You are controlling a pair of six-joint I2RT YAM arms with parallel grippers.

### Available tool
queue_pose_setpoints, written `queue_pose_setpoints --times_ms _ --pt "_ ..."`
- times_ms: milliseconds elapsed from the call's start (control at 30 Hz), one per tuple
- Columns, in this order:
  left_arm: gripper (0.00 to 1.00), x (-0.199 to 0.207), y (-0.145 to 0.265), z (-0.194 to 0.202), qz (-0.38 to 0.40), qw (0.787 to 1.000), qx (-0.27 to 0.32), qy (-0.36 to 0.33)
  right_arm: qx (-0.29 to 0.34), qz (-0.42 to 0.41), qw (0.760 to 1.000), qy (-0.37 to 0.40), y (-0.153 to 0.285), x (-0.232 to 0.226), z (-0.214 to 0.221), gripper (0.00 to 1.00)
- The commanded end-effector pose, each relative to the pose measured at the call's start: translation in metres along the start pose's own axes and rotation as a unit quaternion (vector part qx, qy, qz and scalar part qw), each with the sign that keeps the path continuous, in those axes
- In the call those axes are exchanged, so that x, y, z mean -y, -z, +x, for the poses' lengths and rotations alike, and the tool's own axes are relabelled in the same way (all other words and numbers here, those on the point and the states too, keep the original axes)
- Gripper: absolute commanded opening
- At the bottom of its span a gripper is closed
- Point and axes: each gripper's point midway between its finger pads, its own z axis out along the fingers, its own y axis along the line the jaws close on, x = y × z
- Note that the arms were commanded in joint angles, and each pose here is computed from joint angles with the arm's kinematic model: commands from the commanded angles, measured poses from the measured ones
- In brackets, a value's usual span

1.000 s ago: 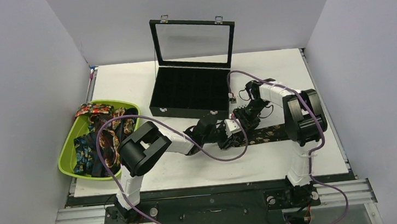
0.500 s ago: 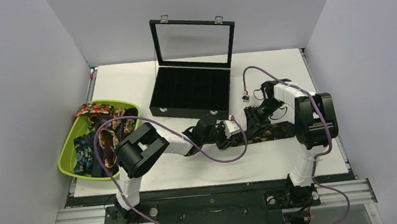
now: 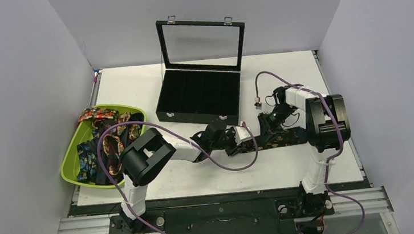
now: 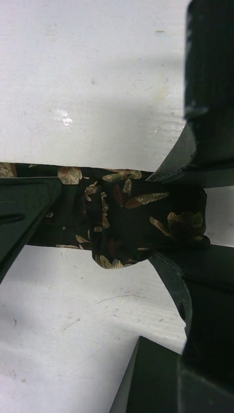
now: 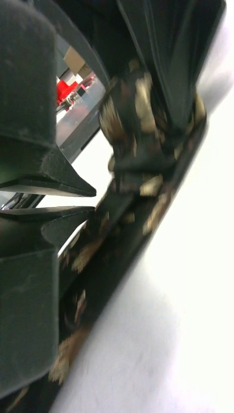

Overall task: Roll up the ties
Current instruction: Roll the tie at the center of the board.

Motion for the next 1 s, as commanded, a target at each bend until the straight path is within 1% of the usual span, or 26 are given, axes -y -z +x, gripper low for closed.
queue_pose_setpoints --times_ms 0,100,167,267,333,400,467,567,633,667,767,800,833,867,900,967 --pt "0.12 0.000 0.007 0.020 0.010 0.998 -0.035 0.049 -0.022 0.084 0.996 -0.025 -0.007 0.044 0.003 0.08" --pt "0.13 -0.001 0.010 -0.002 0.018 0.999 -0.005 0.046 -0.020 0.120 0.992 -0.026 -0.011 0.059 -0.006 0.06" --pt "0.14 -0.001 0.014 -0.022 0.029 0.999 0.020 0.037 -0.026 0.130 0.991 -0.026 -0.014 0.063 -0.008 0.06" --pt "0.17 -0.013 0.023 -0.051 0.027 0.998 0.057 0.029 -0.027 0.140 0.989 -0.026 -0.015 0.066 -0.007 0.06" --pt "0.18 -0.016 0.028 -0.063 0.037 0.996 0.074 0.026 -0.027 0.143 0.989 -0.026 -0.015 0.068 -0.006 0.06" --pt "0.19 -0.012 0.030 -0.061 0.049 0.996 0.071 0.011 -0.024 0.143 0.989 -0.026 -0.016 0.068 -0.008 0.07" --pt "0.19 -0.006 0.029 -0.048 0.060 0.997 0.055 -0.006 -0.020 0.144 0.989 -0.026 -0.015 0.068 -0.010 0.08" --pt "0.19 -0.001 0.024 -0.013 0.063 0.998 -0.005 -0.006 -0.012 0.143 0.989 -0.019 -0.012 0.066 -0.015 0.09" --pt "0.19 0.002 0.021 0.009 0.064 0.997 -0.038 0.006 -0.001 0.138 0.990 -0.010 -0.007 0.061 -0.019 0.13" --pt "0.19 0.006 0.020 0.024 0.069 0.996 -0.059 0.014 0.009 0.132 0.991 -0.002 -0.004 0.055 -0.022 0.17" --pt "0.19 0.006 0.019 0.050 0.063 0.993 -0.098 0.015 0.032 0.102 0.994 0.014 0.003 0.037 -0.028 0.27" --pt "0.20 0.007 0.019 0.059 0.064 0.992 -0.112 0.017 0.044 0.076 0.996 0.022 0.007 0.024 -0.031 0.33" --pt "0.21 0.006 0.019 0.065 0.057 0.991 -0.122 0.017 0.051 0.064 0.996 0.025 0.009 0.017 -0.033 0.36" --pt "0.22 0.005 0.020 0.068 0.053 0.990 -0.127 0.017 0.064 0.037 0.997 0.031 0.013 0.002 -0.035 0.43" --pt "0.23 0.005 0.020 0.070 0.052 0.990 -0.129 0.017 0.070 0.021 0.997 0.035 0.015 -0.007 -0.035 0.53" --pt "0.23 0.005 0.021 0.072 0.051 0.990 -0.132 0.014 0.086 -0.015 0.995 0.043 0.019 -0.029 -0.037 0.59"
